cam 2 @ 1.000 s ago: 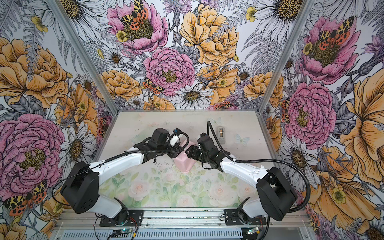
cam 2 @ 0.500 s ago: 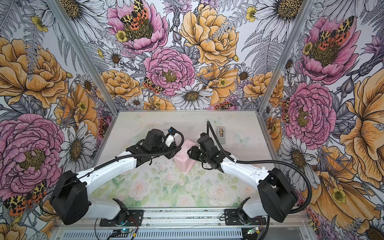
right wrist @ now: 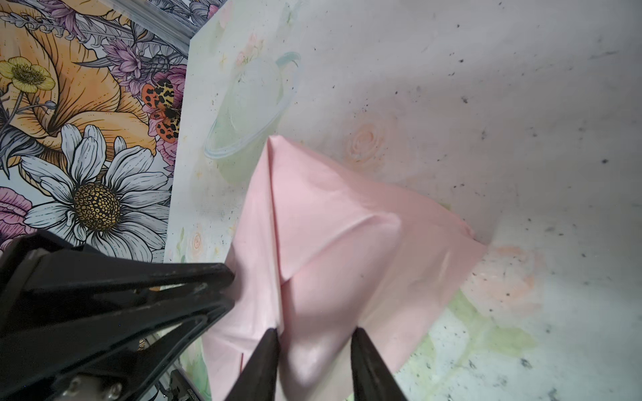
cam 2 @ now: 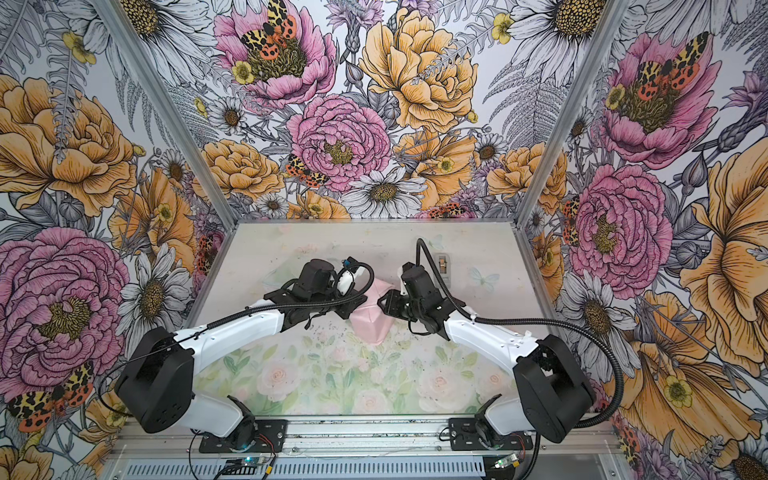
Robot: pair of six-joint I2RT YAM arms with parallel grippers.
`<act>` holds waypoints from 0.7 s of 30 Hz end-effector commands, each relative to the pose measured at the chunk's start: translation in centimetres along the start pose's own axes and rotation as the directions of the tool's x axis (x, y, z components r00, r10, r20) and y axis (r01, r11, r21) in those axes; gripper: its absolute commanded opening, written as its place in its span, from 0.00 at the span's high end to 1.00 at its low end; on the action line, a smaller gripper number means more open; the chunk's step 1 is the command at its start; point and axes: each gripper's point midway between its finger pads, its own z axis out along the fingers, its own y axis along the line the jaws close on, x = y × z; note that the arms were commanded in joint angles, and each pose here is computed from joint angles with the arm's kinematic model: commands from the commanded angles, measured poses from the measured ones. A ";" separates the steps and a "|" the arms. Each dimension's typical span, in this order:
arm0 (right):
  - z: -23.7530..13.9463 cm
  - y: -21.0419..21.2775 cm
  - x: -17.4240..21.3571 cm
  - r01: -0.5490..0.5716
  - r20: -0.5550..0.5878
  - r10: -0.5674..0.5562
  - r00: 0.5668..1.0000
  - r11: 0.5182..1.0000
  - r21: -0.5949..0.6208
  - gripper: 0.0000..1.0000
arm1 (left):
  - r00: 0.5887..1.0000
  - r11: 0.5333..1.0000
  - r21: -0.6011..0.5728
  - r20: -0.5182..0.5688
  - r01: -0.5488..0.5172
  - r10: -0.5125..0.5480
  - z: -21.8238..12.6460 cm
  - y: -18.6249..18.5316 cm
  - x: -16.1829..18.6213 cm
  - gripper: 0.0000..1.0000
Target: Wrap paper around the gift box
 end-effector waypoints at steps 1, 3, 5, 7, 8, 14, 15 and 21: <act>0.5 -1.9 0.8 0.006 -0.049 -0.003 0.999 0.998 0.060 0.64 | 0.998 1.000 0.006 -0.064 0.019 -0.019 0.7 -0.2 2.7 0.87; -0.1 -1.3 0.4 0.005 -0.037 -0.004 0.999 0.999 0.038 0.58 | 0.997 1.000 -0.016 -0.077 0.020 -0.021 0.7 0.3 3.5 0.88; -0.9 -0.4 -0.1 0.003 -0.017 -0.003 1.000 1.000 0.013 0.45 | 0.996 0.999 -0.033 -0.085 0.019 -0.021 0.6 0.5 4.0 0.88; -2.0 0.4 -0.6 0.002 0.013 -0.002 1.000 1.000 -0.004 0.39 | 0.996 0.999 -0.050 -0.090 0.007 -0.011 0.6 0.6 4.3 0.88; -2.5 0.6 -0.8 0.000 0.028 0.001 1.000 1.000 -0.008 0.37 | 0.996 0.998 -0.058 -0.092 0.001 -0.006 0.6 0.6 4.4 0.88; -2.8 1.1 -1.0 -0.017 0.028 0.017 0.999 1.000 -0.013 0.35 | 0.991 0.992 -0.123 -0.128 -0.041 0.025 0.7 0.8 4.9 0.87; -2.6 1.3 -1.0 -0.018 0.022 0.018 1.000 1.000 -0.016 0.35 | 0.991 0.990 -0.135 -0.131 -0.044 0.026 0.6 0.8 4.9 0.87; -1.4 0.9 -0.8 -0.012 0.001 0.012 1.000 1.000 0.019 0.35 | 0.988 0.983 -0.165 -0.147 -0.078 0.054 0.3 0.5 5.2 0.87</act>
